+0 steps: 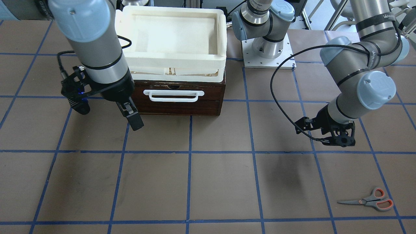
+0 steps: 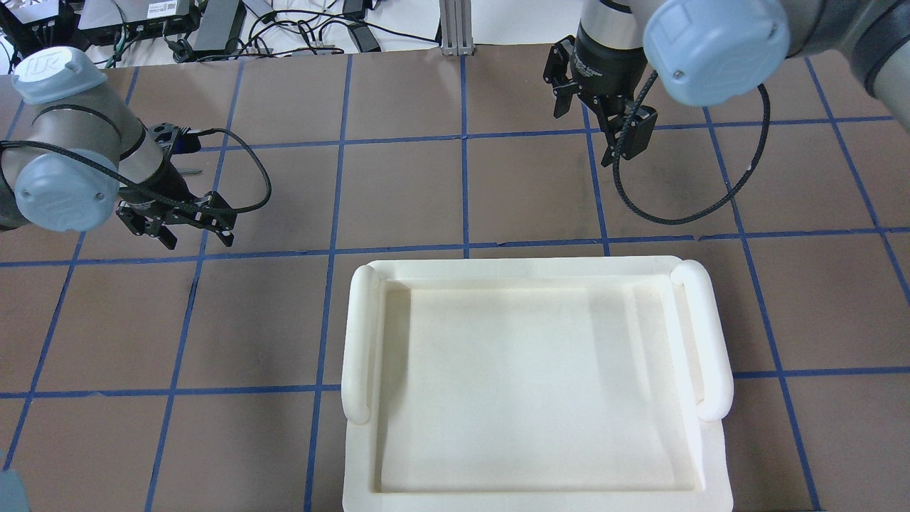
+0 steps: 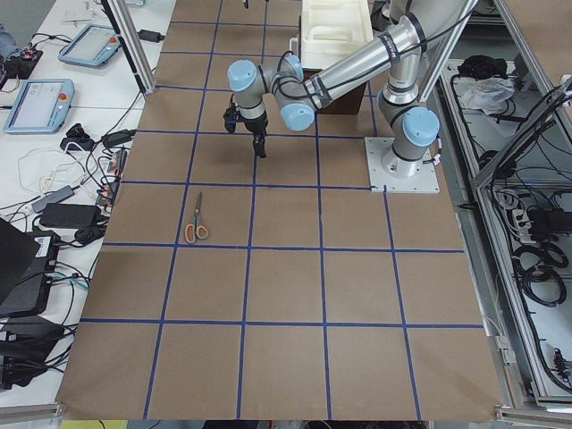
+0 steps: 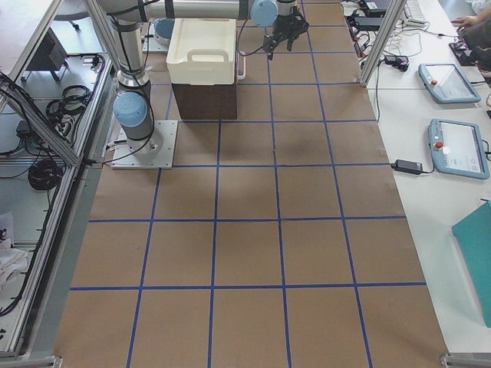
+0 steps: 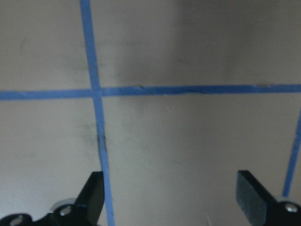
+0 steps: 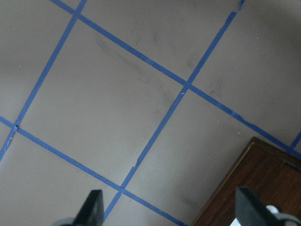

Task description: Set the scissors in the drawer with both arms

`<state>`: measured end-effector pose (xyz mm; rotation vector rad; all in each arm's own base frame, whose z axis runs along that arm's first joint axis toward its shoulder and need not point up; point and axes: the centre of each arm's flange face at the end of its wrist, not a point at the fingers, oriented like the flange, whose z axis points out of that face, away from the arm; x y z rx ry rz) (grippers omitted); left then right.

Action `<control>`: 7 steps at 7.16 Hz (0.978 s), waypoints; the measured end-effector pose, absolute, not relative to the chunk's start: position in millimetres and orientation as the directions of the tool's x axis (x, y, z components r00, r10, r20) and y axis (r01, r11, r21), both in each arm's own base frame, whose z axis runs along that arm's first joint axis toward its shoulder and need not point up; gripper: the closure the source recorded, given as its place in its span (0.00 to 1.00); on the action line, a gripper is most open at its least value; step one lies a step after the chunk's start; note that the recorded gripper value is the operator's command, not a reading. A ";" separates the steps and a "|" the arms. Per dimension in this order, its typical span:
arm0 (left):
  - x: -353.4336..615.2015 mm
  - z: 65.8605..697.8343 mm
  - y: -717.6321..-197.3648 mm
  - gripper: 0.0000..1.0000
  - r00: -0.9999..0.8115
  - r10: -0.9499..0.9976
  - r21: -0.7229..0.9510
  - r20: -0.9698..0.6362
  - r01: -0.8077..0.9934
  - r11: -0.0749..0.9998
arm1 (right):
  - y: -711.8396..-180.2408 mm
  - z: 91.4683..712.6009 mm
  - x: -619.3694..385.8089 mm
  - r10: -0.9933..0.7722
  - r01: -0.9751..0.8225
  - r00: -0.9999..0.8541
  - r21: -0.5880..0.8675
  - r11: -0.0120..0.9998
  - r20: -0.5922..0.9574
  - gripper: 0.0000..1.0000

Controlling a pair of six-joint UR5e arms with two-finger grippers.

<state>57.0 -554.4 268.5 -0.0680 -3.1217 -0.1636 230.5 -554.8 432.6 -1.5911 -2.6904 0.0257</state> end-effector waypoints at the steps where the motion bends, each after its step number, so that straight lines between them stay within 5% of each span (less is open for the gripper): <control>1: 89.8 257.7 -570.2 0.00 -0.993 0.122 0.059 0.006 0.122 0.991 | -552.7 414.7 254.6 0.914 0.913 -0.403 -0.045 0.405 0.038 0.00; 4: 171.8 241.1 -621.8 0.00 -0.895 0.446 0.003 -0.023 0.446 0.895 | -540.6 367.6 299.0 0.971 0.982 -0.178 -0.041 0.187 0.158 0.00; 7: 201.9 227.9 -669.3 0.00 -0.548 0.831 0.011 -0.098 0.834 0.551 | -534.1 343.9 315.1 0.963 0.993 -0.116 -0.006 0.121 0.242 0.00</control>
